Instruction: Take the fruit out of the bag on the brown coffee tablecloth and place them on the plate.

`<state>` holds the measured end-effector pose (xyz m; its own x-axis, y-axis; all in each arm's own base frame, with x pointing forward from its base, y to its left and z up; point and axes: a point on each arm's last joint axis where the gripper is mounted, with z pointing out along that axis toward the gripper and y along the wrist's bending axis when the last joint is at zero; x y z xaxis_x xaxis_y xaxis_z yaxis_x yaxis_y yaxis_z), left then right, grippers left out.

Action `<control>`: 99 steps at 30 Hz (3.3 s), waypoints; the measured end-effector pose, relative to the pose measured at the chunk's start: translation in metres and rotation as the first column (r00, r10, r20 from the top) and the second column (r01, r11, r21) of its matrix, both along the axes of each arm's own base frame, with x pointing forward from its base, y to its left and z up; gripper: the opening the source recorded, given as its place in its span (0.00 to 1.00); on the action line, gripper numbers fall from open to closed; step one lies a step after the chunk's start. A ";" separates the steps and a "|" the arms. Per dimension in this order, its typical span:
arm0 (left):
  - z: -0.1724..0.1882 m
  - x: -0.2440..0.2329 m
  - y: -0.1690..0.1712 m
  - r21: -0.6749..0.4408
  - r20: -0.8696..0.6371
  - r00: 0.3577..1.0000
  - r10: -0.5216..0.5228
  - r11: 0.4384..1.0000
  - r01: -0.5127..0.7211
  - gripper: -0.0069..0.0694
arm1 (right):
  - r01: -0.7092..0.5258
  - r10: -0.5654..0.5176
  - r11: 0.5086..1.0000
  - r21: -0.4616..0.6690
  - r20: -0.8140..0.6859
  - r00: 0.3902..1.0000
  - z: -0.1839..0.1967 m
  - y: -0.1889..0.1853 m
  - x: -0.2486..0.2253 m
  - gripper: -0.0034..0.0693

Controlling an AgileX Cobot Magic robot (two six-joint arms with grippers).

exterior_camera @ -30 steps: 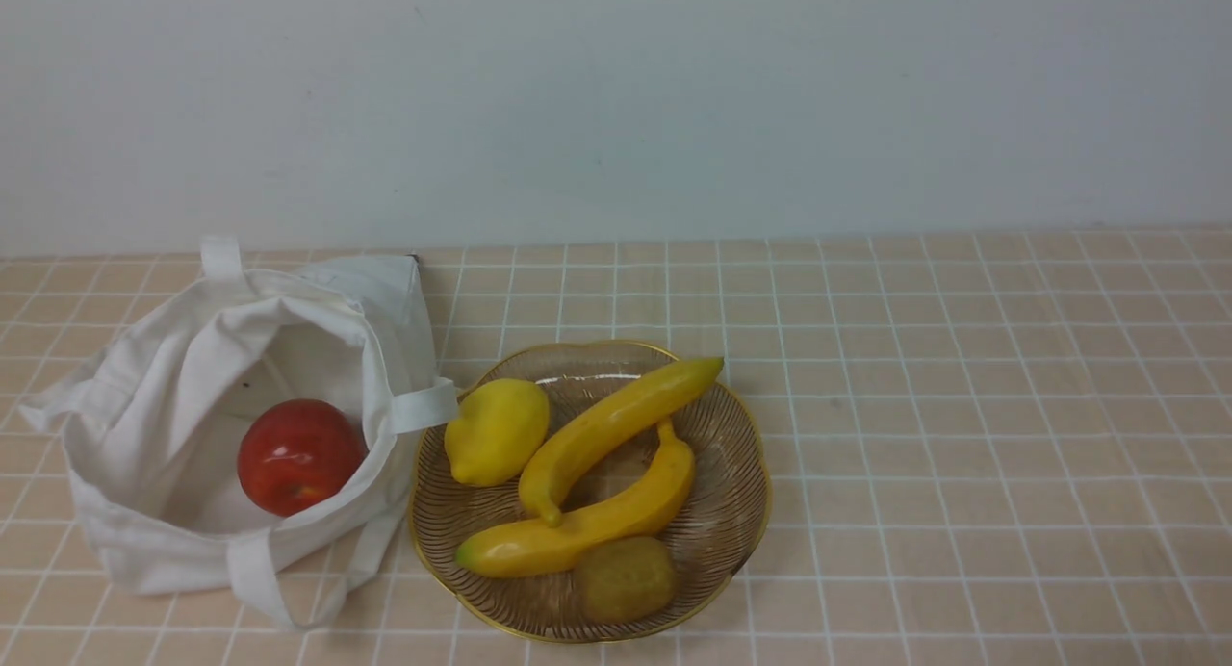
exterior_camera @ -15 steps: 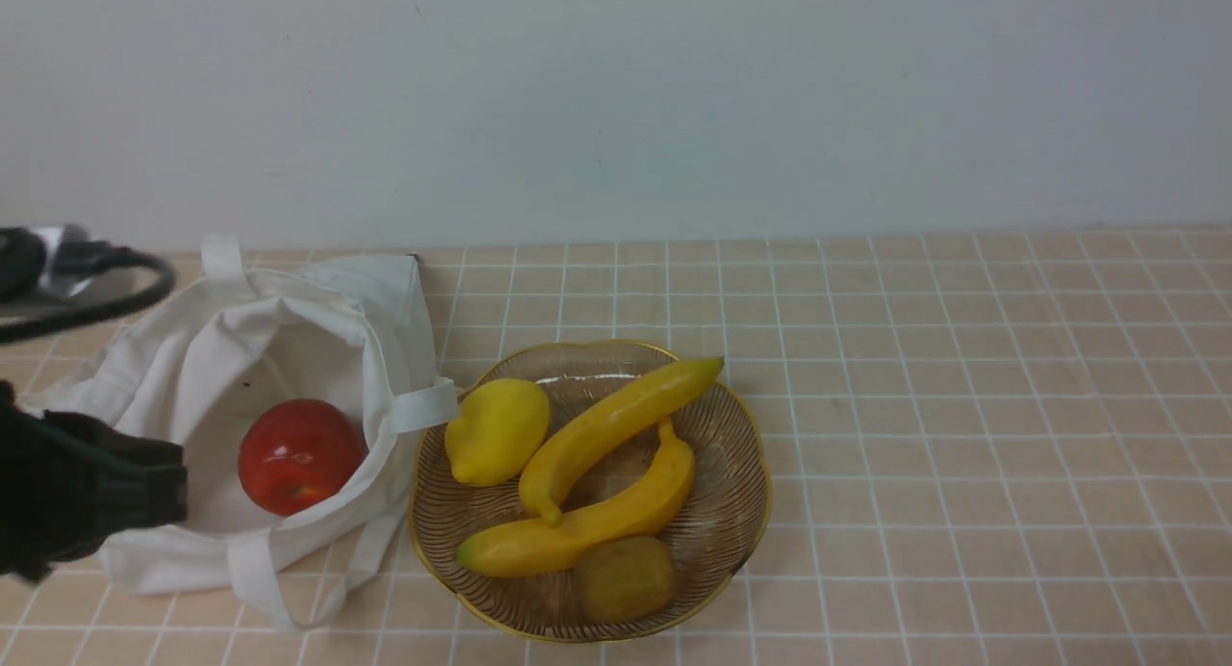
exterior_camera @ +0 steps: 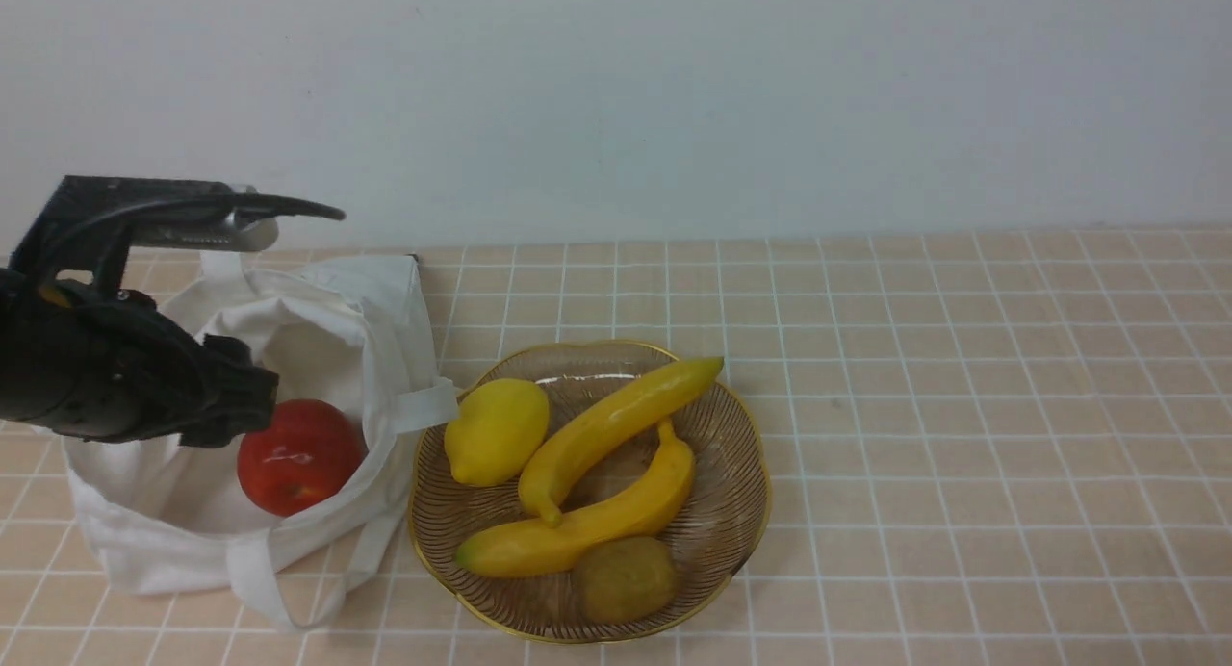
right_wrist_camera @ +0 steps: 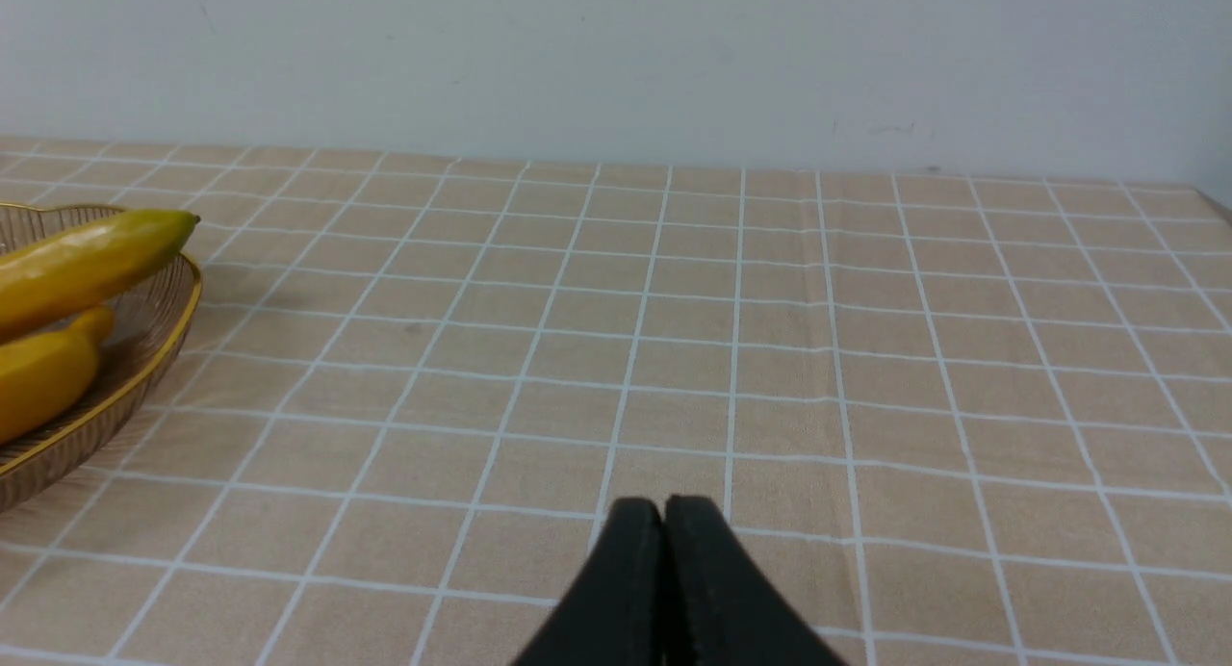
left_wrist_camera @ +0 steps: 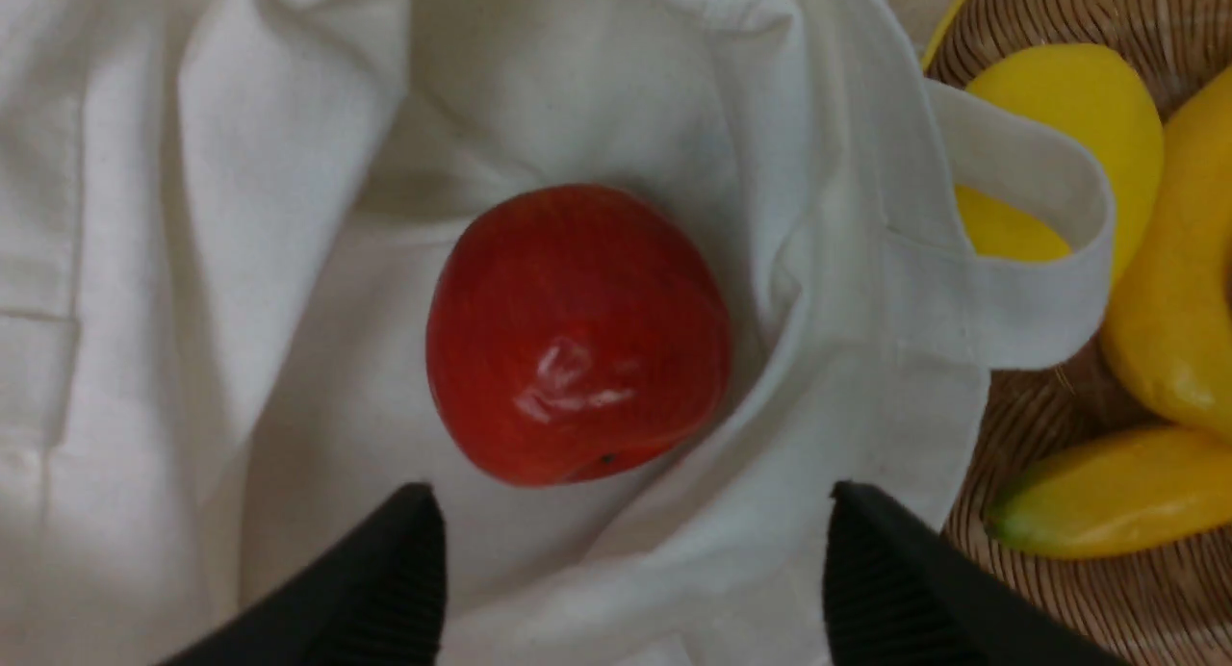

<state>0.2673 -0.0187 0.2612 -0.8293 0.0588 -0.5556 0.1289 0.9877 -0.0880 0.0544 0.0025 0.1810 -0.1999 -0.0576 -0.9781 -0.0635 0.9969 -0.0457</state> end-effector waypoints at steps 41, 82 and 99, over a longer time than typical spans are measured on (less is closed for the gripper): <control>-0.062 0.057 -0.004 -0.023 -0.127 0.991 0.033 0.999 -0.036 0.87 | 0.000 0.000 1.000 0.000 0.000 1.000 0.000 0.000 0.000 0.03; -0.052 0.022 -0.171 -0.028 0.139 0.903 -0.406 0.910 0.413 0.89 | 0.000 0.000 1.000 0.000 0.000 1.000 0.000 0.000 0.000 0.03; 0.037 -0.013 -0.144 0.035 0.342 0.827 -0.446 0.885 0.464 0.76 | 0.000 0.000 1.000 0.000 0.000 1.000 0.000 0.000 0.000 0.03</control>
<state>0.2538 -0.1631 0.2980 -0.4816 0.3500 -0.8035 0.5925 0.8056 -0.0042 0.0544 0.0025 0.1810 -0.1999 -0.0576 -0.9781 -0.0635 0.9969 -0.0457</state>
